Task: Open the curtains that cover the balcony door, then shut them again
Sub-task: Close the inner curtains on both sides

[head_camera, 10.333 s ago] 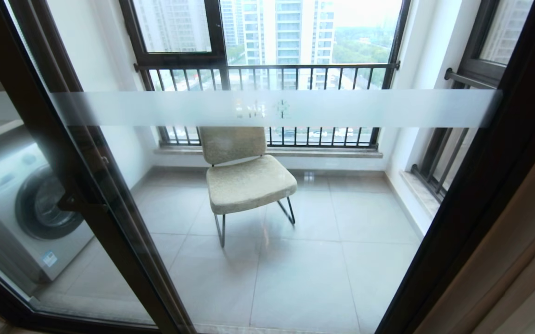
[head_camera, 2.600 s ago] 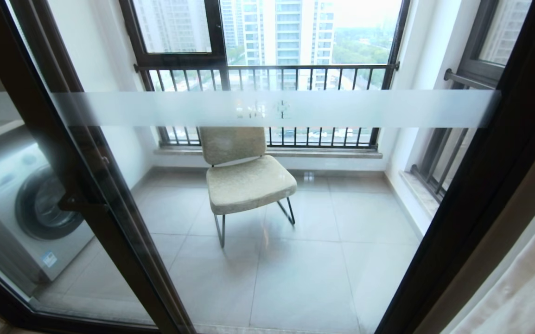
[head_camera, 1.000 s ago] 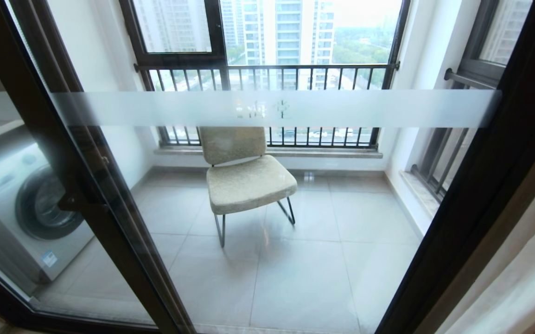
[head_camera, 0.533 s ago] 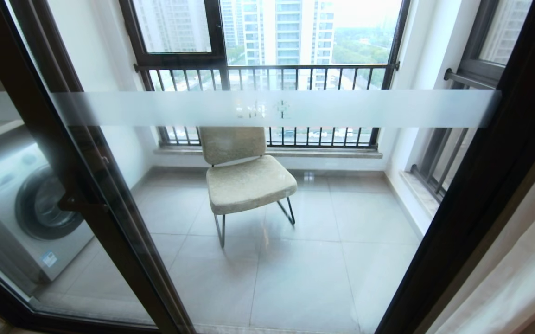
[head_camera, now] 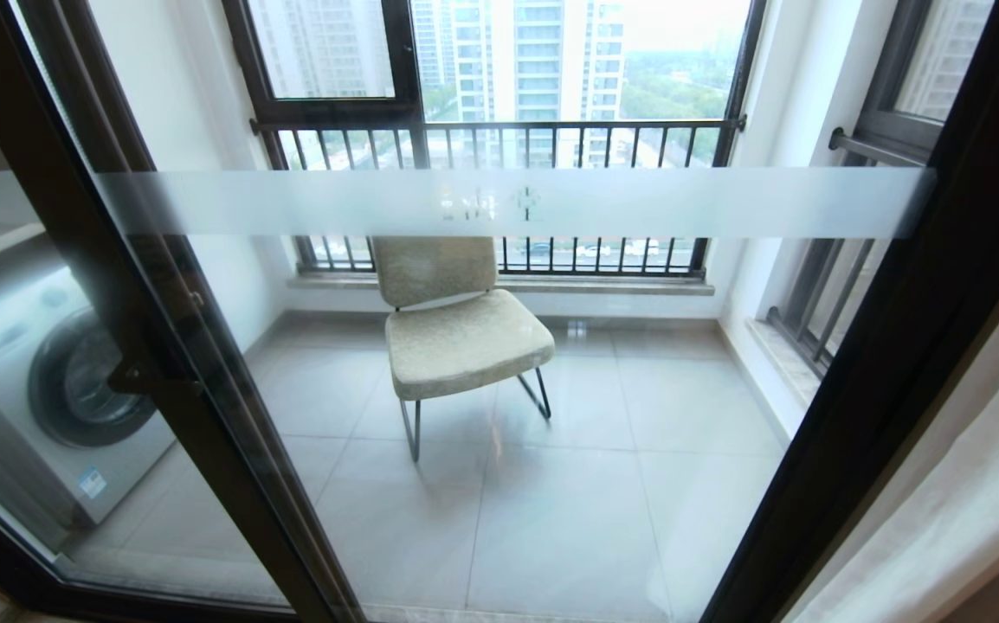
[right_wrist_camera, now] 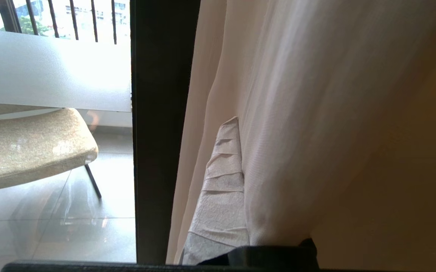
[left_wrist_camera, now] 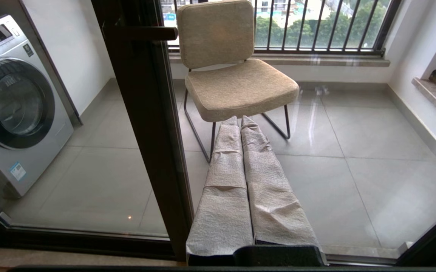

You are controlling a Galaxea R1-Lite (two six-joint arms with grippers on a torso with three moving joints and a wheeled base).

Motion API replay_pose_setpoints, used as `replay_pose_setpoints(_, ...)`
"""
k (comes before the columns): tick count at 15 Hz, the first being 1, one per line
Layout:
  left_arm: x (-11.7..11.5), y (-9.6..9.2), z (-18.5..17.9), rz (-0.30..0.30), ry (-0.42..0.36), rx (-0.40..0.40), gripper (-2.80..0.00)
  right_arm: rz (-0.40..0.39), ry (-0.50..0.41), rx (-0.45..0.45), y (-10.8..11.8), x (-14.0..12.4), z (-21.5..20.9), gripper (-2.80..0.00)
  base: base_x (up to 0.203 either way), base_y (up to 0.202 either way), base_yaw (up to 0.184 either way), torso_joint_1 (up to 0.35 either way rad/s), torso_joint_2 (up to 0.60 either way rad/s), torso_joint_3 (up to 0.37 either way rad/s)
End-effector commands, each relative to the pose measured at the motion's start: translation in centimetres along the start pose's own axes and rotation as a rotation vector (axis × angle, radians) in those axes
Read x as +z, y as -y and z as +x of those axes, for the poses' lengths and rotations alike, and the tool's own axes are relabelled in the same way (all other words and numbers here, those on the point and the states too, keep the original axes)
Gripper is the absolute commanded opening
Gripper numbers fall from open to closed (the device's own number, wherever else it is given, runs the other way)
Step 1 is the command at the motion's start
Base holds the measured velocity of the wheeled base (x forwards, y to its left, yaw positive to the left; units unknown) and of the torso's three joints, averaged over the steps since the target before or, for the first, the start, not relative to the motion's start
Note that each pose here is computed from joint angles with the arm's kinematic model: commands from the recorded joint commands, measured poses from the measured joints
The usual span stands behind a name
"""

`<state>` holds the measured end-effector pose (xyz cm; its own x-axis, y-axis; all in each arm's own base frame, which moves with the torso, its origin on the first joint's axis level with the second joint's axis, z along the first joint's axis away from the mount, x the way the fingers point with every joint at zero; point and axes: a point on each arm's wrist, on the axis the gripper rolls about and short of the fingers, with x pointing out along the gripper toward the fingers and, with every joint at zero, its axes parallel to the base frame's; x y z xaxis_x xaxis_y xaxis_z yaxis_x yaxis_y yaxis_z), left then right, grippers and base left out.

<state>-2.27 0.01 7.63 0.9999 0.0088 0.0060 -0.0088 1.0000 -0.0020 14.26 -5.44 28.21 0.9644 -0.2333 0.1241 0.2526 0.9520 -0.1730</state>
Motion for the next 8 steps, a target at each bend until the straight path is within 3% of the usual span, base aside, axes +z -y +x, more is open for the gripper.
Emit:
replay_pose_setpoints(1, 0.01, 0.00, 0.00, 0.000, 0.000, 0.000, -2.80, -0.001, 0.002, 0.002, 0.01, 0.00, 0.18, -2.80, 0.000, 0.000, 0.000, 0.000, 0.00, 0.000)
replay_pose_setpoints(8, 0.02, 0.00, 0.00, -0.001, 0.002, 0.000, -2.80, -0.003, 0.015, 0.053, -0.25, 0.14, -0.05, -2.80, 0.000, 0.000, 0.000, 0.000, 0.00, 0.000)
